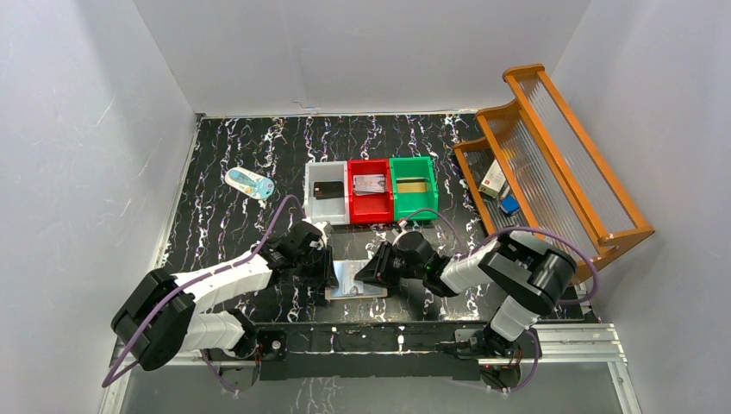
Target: Take the credit cards out of the card holder
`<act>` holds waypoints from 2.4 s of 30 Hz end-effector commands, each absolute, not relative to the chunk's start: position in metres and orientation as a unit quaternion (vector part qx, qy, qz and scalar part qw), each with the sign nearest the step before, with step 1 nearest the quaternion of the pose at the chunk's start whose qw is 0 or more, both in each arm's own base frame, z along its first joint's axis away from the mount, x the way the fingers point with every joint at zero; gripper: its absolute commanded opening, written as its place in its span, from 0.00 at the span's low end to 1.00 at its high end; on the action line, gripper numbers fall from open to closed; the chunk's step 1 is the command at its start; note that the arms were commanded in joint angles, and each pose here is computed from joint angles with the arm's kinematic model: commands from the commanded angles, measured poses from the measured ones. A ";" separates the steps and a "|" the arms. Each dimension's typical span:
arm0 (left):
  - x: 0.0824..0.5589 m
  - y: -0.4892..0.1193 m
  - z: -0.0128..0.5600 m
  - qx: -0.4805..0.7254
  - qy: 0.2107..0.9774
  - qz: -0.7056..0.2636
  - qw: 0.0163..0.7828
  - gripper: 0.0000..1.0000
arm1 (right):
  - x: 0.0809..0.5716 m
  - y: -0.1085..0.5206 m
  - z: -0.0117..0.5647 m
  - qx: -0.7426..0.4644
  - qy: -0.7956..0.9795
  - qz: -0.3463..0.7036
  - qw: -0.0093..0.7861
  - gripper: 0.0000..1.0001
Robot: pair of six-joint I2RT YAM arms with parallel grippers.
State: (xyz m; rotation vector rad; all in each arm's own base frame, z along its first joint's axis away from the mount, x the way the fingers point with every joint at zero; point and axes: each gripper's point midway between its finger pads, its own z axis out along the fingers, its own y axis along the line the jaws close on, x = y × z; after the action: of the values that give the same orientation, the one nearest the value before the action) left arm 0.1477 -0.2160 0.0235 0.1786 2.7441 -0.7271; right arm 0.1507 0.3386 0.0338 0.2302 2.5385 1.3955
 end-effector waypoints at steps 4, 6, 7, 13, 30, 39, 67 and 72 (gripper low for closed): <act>0.139 -0.211 0.019 0.070 0.959 -0.241 0.128 0.20 | 0.154 0.349 0.044 0.092 0.835 0.530 0.116 0.28; 0.139 -0.210 0.018 0.071 0.960 -0.241 0.128 0.20 | 0.156 0.349 0.044 0.095 0.835 0.529 0.120 0.22; 0.138 -0.210 0.018 0.071 0.959 -0.241 0.128 0.20 | 0.157 0.348 0.043 0.096 0.836 0.527 0.122 0.20; 0.139 -0.210 0.021 0.069 0.958 -0.244 0.132 0.20 | 0.147 0.338 0.034 0.083 0.844 0.516 0.118 0.07; 0.136 -0.214 0.022 0.078 0.955 -0.257 0.125 0.20 | 0.153 0.356 0.041 0.072 0.827 0.546 0.114 0.23; 0.139 -0.209 0.026 0.073 0.956 -0.248 0.141 0.20 | 0.148 0.325 0.030 0.092 0.847 0.505 0.135 0.05; 0.170 -0.198 0.097 0.066 0.935 -0.234 0.257 0.49 | 0.167 0.299 0.091 0.020 0.859 0.451 0.240 0.04; 0.187 -0.172 0.113 0.056 0.936 -0.163 0.306 0.76 | 0.183 0.287 0.122 -0.011 0.849 0.424 0.316 0.03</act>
State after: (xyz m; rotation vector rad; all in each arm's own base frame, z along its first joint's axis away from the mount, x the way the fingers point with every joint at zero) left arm 0.1731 -0.1990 0.0965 0.1700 2.5272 -0.6349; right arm 0.1610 0.2948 0.0925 0.0501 2.3555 1.2403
